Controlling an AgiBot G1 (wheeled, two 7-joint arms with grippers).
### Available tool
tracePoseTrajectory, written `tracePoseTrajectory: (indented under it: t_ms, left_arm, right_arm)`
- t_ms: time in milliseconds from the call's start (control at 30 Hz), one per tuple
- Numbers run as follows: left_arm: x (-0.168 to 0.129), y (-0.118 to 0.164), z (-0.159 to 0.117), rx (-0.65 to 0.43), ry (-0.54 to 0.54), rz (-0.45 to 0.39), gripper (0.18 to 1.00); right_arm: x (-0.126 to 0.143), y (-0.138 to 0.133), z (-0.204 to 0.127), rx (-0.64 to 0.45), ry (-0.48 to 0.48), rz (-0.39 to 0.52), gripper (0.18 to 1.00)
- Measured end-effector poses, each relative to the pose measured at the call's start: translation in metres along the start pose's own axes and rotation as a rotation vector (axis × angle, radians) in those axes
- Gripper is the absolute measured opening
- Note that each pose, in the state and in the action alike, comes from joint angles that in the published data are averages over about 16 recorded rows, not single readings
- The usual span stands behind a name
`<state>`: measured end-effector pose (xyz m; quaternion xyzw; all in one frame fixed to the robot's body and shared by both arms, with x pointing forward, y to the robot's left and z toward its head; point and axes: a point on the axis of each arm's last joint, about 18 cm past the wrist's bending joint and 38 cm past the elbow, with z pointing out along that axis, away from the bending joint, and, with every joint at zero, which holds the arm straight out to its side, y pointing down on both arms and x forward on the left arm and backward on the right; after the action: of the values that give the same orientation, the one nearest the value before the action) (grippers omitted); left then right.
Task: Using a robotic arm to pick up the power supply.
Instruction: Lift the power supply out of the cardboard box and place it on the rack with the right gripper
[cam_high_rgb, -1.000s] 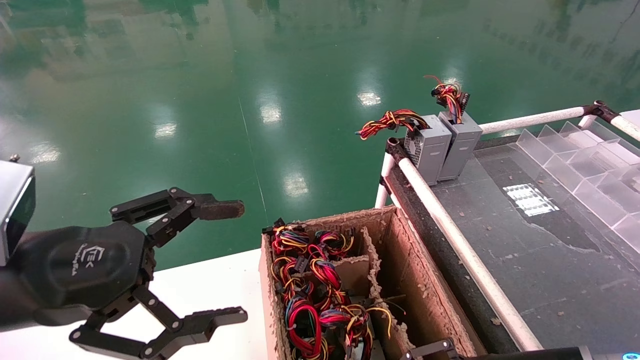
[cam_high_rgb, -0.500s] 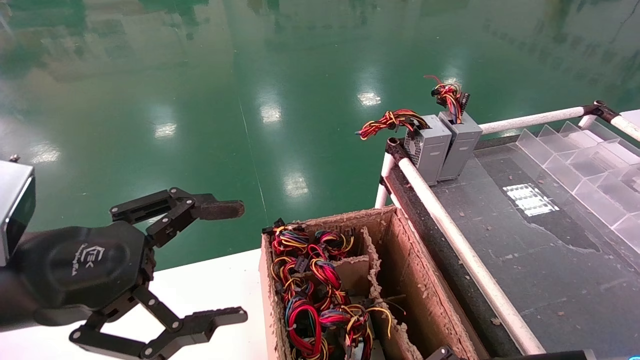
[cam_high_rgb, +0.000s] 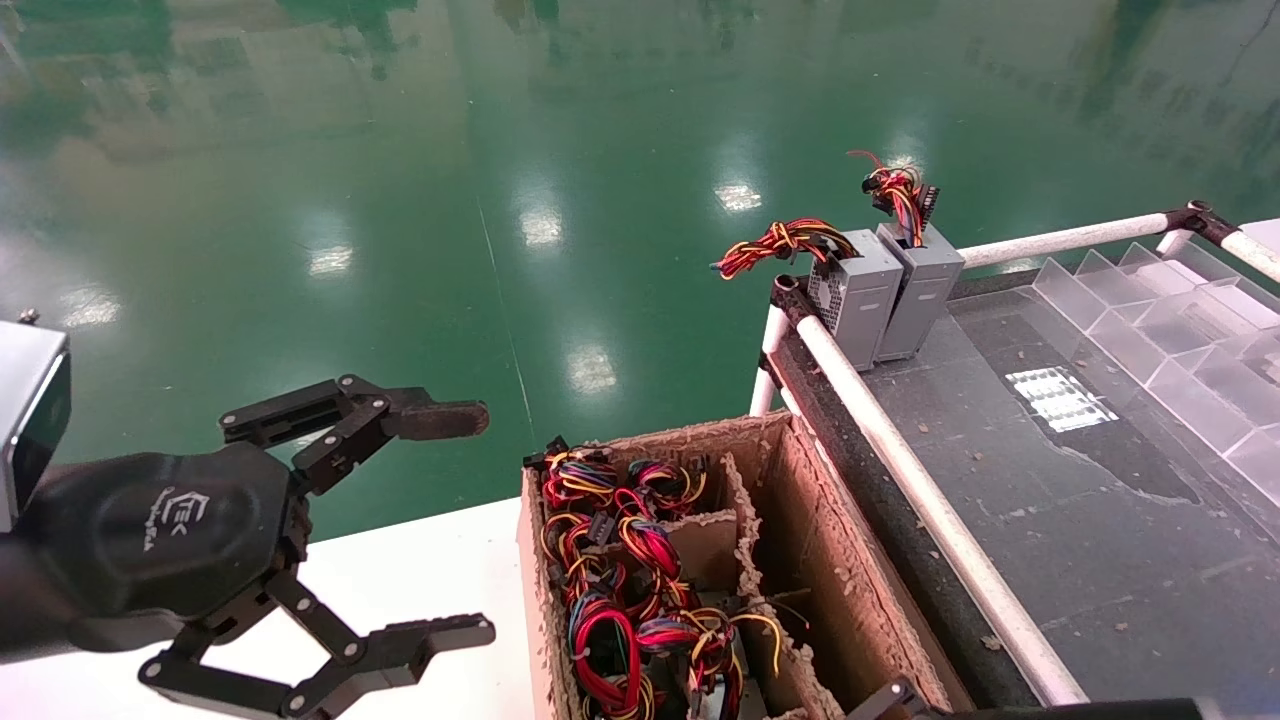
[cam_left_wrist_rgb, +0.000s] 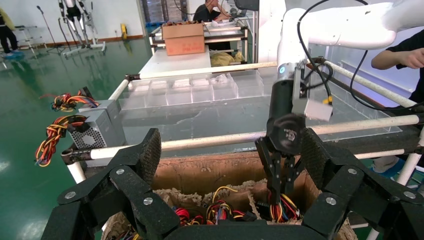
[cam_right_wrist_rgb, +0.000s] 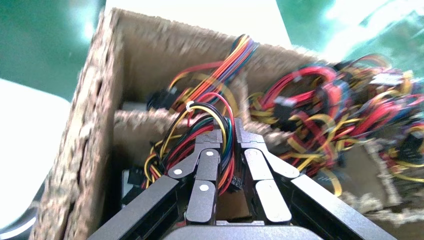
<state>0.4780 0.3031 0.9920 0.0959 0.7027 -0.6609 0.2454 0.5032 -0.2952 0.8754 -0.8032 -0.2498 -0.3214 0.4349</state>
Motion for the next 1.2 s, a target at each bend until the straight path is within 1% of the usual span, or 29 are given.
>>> tracePoseTrajectory:
  t_ms: [300,633,833,967,1067,1200]
  left_arm:
    - [0.000,0.000,0.000,0.000,0.000,0.000,1.001]
    - [0.000,0.000,0.000,0.000,0.000,0.000,1.001]
    - [0.000,0.000,0.000,0.000,0.000,0.000,1.001]
    - [0.000,0.000,0.000,0.000,0.000,0.000,1.001]
    - [0.000,0.000,0.000,0.000,0.000,0.000,1.001]
    - [0.000,0.000,0.000,0.000,0.000,0.000,1.001]
  right_arm:
    - [0.018,-0.025,-0.025,0.115,0.126,0.040,0.232]
    - [0.051,-0.053,-0.070,0.212,0.328,0.040,0.229]
    - [0.075,-0.065,-0.103,0.229,0.467,0.024,0.228]
    - [0.093,-0.068,-0.129,0.227,0.561,0.025,0.227]
    - [0.106,-0.065,-0.148,0.215,0.632,0.031,0.227]
    - [0.123,-0.053,-0.171,0.187,0.724,0.050,0.227]
